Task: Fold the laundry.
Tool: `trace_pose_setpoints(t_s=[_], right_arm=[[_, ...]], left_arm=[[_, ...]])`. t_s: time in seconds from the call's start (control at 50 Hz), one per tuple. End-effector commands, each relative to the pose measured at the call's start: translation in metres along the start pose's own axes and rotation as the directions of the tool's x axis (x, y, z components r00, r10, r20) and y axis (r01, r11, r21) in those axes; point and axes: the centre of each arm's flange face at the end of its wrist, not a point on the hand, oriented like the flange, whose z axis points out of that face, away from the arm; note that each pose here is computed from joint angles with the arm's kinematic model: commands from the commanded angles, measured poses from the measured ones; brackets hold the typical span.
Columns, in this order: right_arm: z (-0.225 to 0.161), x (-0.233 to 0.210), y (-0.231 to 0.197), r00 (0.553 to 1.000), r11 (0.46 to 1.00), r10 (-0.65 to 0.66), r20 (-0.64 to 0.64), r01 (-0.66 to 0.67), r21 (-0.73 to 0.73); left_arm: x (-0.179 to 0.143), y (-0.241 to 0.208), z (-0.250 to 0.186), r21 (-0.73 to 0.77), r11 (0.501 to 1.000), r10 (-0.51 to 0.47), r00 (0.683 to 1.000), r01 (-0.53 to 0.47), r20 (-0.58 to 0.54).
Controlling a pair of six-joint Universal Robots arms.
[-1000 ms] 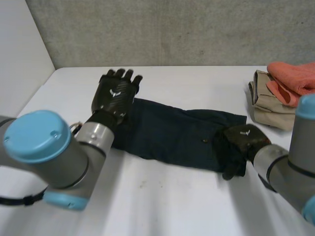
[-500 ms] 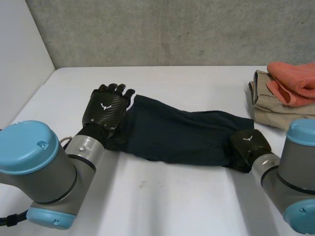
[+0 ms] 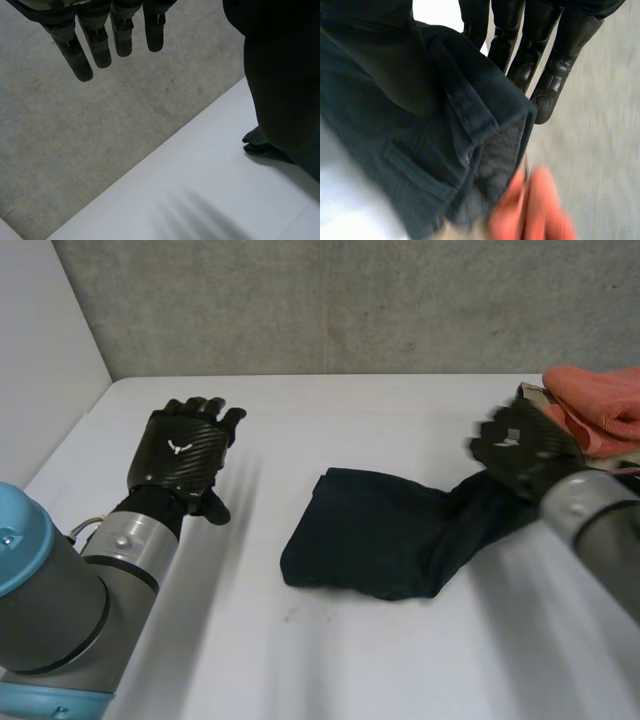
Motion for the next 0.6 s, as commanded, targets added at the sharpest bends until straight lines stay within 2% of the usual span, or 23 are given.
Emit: trace_pose_setpoints(t_s=[0.02, 0.06, 0.14, 0.2, 0.26, 0.28, 0.34, 0.36, 0.42, 0.44, 0.46, 0.52, 0.58, 0.6], right_arm=[[0.014, -0.081, -0.079, 0.977, 0.913, -0.106, 0.187, 0.021, 0.407], [0.015, -0.109, -0.091, 0.959, 0.886, -0.133, 0.252, 0.001, 0.464], [0.025, -0.137, -0.095, 0.941, 0.880, -0.132, 0.312, -0.033, 0.474], [0.028, -0.137, -0.100, 0.944, 0.878, -0.107, 0.312, -0.057, 0.475], [0.032, -0.130, -0.106, 0.942, 0.886, 0.021, 0.334, -0.172, 0.431], [0.033, -0.122, -0.108, 0.934, 0.885, 0.117, 0.336, -0.252, 0.391], [0.034, -0.101, -0.111, 0.907, 0.862, 0.289, 0.305, -0.385, 0.329], [0.031, -0.083, -0.115, 0.872, 0.824, 0.405, 0.276, -0.478, 0.304], [0.022, -0.057, -0.120, 0.793, 0.742, 0.558, 0.244, -0.609, 0.281], [0.017, -0.041, -0.119, 0.740, 0.688, 0.633, 0.229, -0.673, 0.272], [0.014, -0.034, -0.118, 0.714, 0.664, 0.665, 0.221, -0.700, 0.264], [0.009, -0.012, -0.097, 0.656, 0.626, 0.737, 0.160, -0.753, 0.202], [0.009, 0.001, -0.074, 0.640, 0.629, 0.763, 0.088, -0.767, 0.126], [0.009, 0.005, -0.062, 0.631, 0.627, 0.775, 0.044, -0.775, 0.074]], left_arm=[[-0.014, 0.000, 0.005, 0.003, 1.000, -0.001, 0.999, 0.001, 0.042], [-0.017, -0.001, 0.008, 0.007, 1.000, -0.001, 0.999, 0.001, 0.054], [-0.021, -0.004, 0.011, 0.018, 1.000, 0.000, 0.998, -0.001, 0.064], [-0.022, -0.007, 0.015, 0.030, 1.000, 0.001, 0.998, -0.003, 0.070], [-0.026, -0.016, 0.022, 0.064, 0.998, 0.000, 0.996, -0.006, 0.085], [-0.029, -0.023, 0.027, 0.089, 0.996, -0.003, 0.996, -0.005, 0.092], [-0.029, -0.035, 0.036, 0.128, 0.992, -0.005, 0.995, -0.007, 0.096], [-0.027, -0.039, 0.043, 0.142, 0.990, -0.007, 0.996, -0.006, 0.092], [-0.022, -0.046, 0.054, 0.167, 0.986, -0.012, 0.997, -0.001, 0.074], [-0.011, -0.050, 0.059, 0.182, 0.983, -0.011, 0.999, 0.004, 0.038], [-0.006, -0.051, 0.061, 0.187, 0.982, -0.009, 1.000, 0.006, 0.017], [0.022, -0.050, 0.068, 0.177, 0.984, -0.003, 0.996, 0.019, -0.091], [0.043, -0.043, 0.071, 0.152, 0.988, 0.001, 0.983, 0.027, -0.185], [0.058, -0.037, 0.071, 0.133, 0.991, 0.002, 0.969, 0.032, -0.249]])
